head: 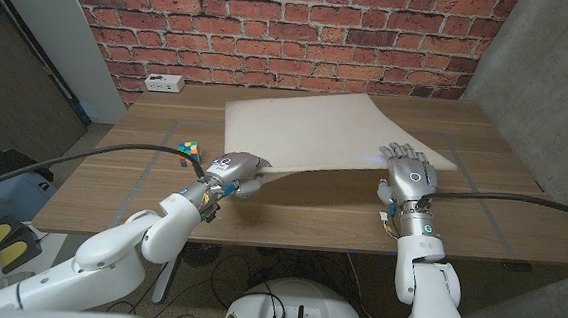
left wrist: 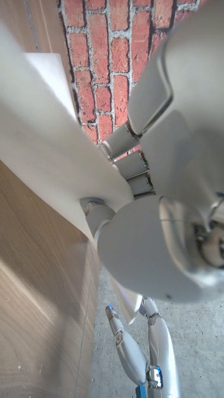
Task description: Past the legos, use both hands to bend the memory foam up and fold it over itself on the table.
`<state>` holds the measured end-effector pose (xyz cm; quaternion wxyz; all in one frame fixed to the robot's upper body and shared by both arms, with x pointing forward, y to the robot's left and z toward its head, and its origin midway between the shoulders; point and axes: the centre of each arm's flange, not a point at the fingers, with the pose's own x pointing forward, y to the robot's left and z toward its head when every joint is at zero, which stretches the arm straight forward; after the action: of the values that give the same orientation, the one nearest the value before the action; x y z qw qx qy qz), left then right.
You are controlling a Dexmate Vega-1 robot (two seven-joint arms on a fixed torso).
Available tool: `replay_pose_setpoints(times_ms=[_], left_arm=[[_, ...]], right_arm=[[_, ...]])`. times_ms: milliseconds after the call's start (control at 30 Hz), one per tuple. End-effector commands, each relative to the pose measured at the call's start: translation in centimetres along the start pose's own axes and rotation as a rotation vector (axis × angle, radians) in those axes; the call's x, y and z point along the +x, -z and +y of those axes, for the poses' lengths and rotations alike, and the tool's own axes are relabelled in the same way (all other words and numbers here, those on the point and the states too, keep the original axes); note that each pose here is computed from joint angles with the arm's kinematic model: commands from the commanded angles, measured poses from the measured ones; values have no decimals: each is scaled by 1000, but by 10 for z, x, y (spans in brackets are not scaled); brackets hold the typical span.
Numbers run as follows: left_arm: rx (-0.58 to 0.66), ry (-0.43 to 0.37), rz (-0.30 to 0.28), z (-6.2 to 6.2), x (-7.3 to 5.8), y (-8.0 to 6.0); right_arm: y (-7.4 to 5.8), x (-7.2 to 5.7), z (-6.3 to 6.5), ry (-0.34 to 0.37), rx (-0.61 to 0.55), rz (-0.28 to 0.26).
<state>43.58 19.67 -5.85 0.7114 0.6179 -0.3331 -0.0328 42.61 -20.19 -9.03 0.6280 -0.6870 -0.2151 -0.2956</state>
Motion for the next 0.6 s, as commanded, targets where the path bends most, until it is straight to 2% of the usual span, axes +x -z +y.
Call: replay_pose_setpoints(times_ms=[33, 267, 467, 600], left_arm=[[-53, 136, -15, 11, -2, -1], [-39, 166, -1, 24, -5, 0], [27, 164, 23, 37, -7, 0], [69, 180, 41, 45, -7, 0]], right_arm=[[7, 2, -3, 77, -12, 30], [14, 0, -8, 78, -7, 35], [18, -2, -17, 8, -4, 30], [19, -1, -27, -87, -8, 31]])
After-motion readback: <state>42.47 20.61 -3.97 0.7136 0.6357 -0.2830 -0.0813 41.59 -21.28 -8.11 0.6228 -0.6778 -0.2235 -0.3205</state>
